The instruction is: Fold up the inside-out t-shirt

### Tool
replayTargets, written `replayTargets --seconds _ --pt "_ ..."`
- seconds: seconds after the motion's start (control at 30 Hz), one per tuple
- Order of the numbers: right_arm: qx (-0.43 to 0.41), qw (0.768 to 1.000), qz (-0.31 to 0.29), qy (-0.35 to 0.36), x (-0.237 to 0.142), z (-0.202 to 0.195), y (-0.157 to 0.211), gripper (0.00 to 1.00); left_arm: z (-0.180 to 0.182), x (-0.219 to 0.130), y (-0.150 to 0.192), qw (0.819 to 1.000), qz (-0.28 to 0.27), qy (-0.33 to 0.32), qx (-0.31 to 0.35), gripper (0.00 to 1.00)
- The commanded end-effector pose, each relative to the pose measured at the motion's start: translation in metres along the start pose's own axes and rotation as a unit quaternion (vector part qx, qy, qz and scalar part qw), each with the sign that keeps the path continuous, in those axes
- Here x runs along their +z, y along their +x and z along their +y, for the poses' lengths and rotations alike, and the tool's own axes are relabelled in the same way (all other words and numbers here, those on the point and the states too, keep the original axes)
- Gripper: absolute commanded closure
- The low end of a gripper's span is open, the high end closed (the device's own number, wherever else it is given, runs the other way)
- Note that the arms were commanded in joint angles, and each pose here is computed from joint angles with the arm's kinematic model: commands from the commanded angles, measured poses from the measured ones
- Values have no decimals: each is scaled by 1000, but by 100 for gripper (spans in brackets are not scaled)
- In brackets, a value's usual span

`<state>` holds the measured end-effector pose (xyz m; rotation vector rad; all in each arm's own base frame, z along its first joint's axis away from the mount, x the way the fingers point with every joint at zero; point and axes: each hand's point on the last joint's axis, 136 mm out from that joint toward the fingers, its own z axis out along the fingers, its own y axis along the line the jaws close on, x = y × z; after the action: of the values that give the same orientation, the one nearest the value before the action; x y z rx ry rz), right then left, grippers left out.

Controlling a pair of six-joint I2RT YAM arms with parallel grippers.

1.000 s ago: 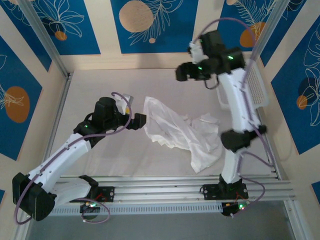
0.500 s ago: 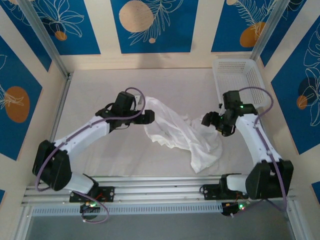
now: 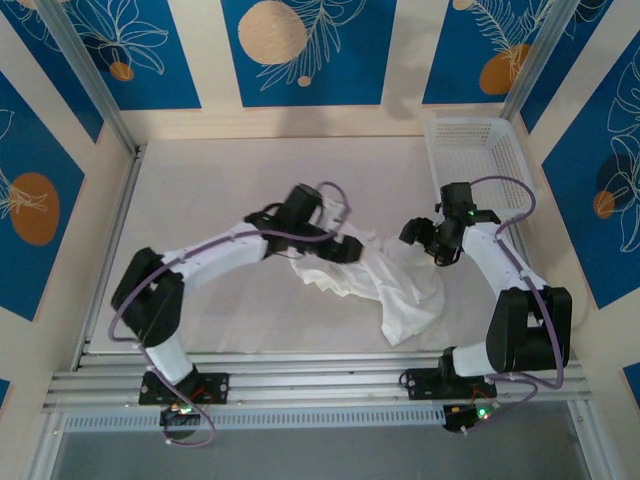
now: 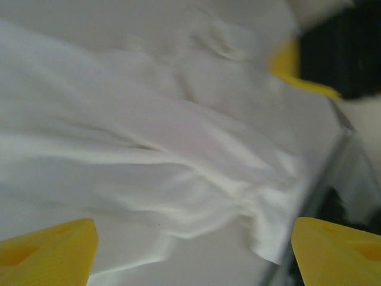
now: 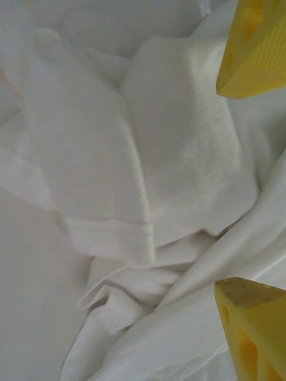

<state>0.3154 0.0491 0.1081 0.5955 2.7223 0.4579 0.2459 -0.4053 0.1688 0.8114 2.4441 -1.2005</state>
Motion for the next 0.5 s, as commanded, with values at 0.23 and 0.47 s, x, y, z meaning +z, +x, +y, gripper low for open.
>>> replayTargets --seconds 0.23,0.47 --pt "-71 995 -8 62 43 18 -42 21 -50 73 108 990 138 -5 28 2" --pt "-83 992 0 93 57 14 -56 55 -39 126 112 987 157 15 4 14"
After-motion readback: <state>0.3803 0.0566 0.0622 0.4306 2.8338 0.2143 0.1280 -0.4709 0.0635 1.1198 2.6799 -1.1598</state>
